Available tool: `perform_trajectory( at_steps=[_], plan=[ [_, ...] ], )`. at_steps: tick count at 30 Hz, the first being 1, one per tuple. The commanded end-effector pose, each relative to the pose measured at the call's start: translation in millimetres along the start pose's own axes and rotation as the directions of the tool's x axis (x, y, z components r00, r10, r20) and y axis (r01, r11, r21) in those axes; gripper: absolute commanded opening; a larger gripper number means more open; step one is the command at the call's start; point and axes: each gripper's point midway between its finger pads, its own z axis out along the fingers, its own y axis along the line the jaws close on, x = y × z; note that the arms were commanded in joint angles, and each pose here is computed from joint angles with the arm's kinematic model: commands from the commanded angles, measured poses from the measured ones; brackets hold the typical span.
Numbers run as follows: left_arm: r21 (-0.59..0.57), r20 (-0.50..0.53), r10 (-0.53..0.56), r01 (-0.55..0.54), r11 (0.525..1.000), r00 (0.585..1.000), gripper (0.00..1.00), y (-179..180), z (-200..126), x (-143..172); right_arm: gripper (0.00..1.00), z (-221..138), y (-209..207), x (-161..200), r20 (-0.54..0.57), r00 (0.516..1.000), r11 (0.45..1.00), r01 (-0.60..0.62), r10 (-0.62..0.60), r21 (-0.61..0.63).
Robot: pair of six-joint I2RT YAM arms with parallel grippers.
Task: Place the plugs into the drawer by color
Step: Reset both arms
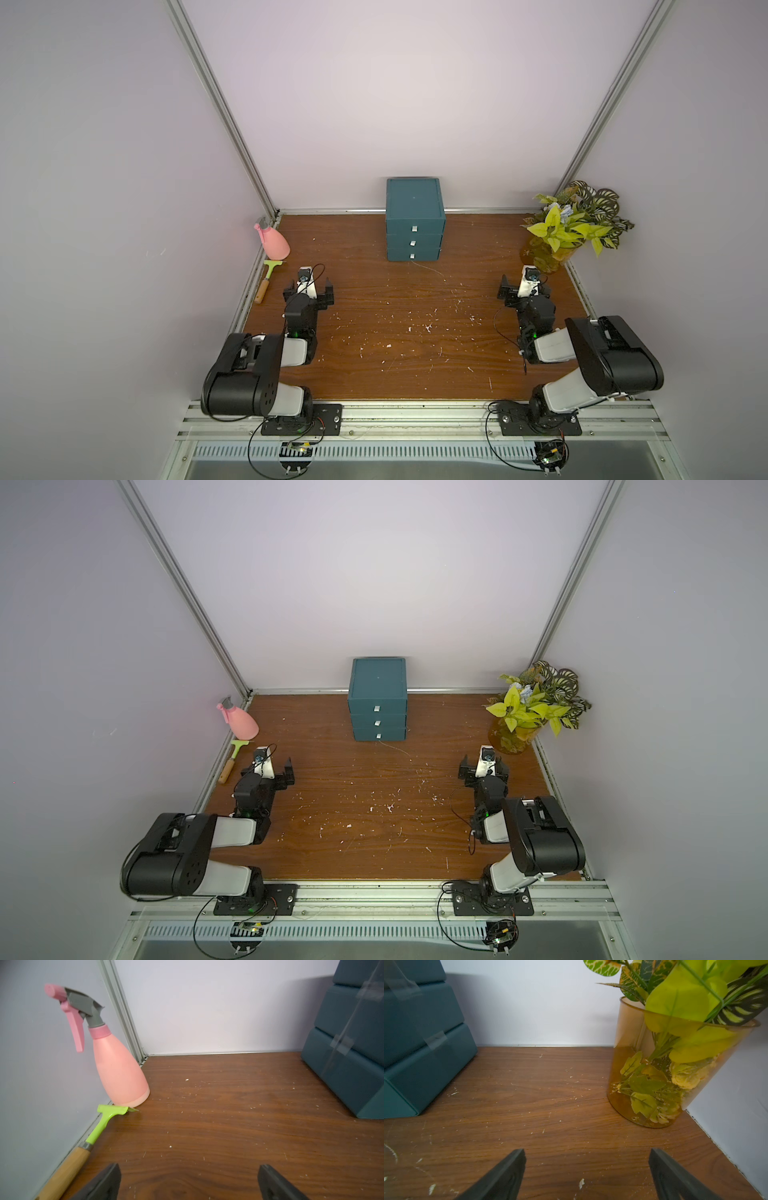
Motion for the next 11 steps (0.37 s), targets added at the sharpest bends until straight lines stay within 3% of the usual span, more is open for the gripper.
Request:
perform_trajectory(
  at_steps=[1, 6, 11],
  plan=[
    [-0.035, 0.098, -0.027, 0.031, 0.999, 0.995, 0.98, 3, 9, -24, 1.00, 1, 3, -12, 0.044, 0.999, 0.999, -0.024, 0.025, -0.021],
    [-0.047, 0.073, -0.038, 0.042, 0.998, 0.997, 0.98, 4, 13, -19, 0.99, 12, 16, -5, -0.008, 1.000, 0.995, -0.002, 0.001, -0.096],
    [-0.046, 0.083, -0.042, 0.046, 0.998, 0.996, 0.98, 5, 10, -21, 1.00, 4, 15, -10, 0.026, 1.000, 0.995, -0.002, 0.004, -0.099]
  ],
)
